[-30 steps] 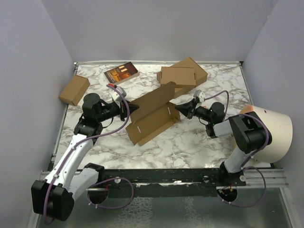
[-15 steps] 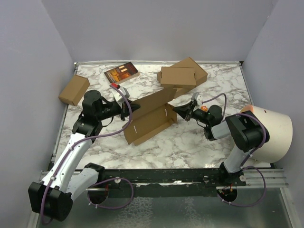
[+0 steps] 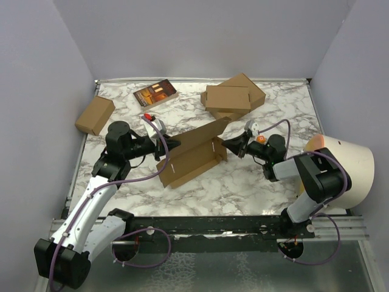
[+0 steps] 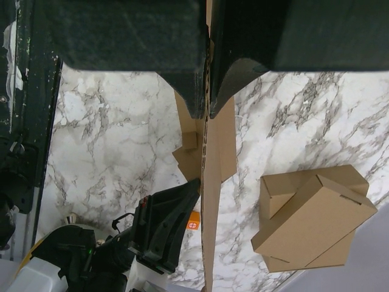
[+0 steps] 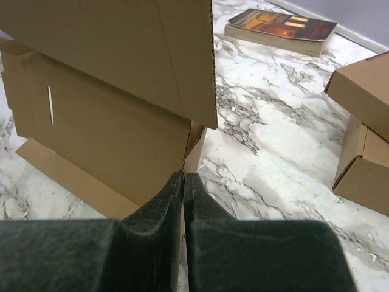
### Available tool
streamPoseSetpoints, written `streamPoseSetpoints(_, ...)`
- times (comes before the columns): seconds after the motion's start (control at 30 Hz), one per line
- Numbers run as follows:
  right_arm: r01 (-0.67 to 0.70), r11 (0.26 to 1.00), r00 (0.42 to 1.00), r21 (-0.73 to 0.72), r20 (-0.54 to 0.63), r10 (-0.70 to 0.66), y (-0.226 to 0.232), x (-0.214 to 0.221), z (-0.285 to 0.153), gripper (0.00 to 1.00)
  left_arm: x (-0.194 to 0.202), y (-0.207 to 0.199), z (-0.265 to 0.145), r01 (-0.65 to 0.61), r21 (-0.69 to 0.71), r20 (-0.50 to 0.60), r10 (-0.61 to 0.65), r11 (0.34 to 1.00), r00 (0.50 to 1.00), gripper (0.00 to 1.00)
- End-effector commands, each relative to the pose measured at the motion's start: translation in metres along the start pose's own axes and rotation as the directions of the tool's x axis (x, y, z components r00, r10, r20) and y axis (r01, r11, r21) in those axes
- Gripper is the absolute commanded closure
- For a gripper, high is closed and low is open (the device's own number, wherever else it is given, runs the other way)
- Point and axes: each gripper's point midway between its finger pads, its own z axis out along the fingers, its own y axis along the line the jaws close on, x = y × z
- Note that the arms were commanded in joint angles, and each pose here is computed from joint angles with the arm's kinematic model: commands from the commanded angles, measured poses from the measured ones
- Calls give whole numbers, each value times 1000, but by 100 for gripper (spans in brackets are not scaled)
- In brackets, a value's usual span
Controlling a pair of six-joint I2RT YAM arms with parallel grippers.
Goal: Fold the paper box
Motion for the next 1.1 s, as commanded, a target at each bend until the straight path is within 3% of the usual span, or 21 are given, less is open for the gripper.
streamPoseSetpoints(0.0, -47, 997, 995, -60, -86, 42, 18, 15, -4, 96, 5, -17, 0, 21, 68, -6, -21, 997, 1000, 100)
streamPoseSetpoints(0.37, -94, 996, 975, 6, -203, 94, 9, 24, -10, 92, 5, -17, -4, 29, 39, -7, -29, 999, 1000, 100)
streamPoseSetpoints(0.5, -97, 995, 972, 23, -212, 100, 3, 20, -6, 98, 1, -12, -4, 21, 4, -2, -21, 1000, 1000, 100)
streamPoseSetpoints(0.9, 90, 990, 996, 106, -20, -88, -32, -39, 14, 99, -7, 23, 6, 94, -139, 39, -89, 986, 995, 100)
streamPoseSetpoints(1.07, 90, 987, 995, 130, 21, -94, -39, -44, 14, 99, -4, 31, 8, 108, -172, 47, -101, 979, 994, 86)
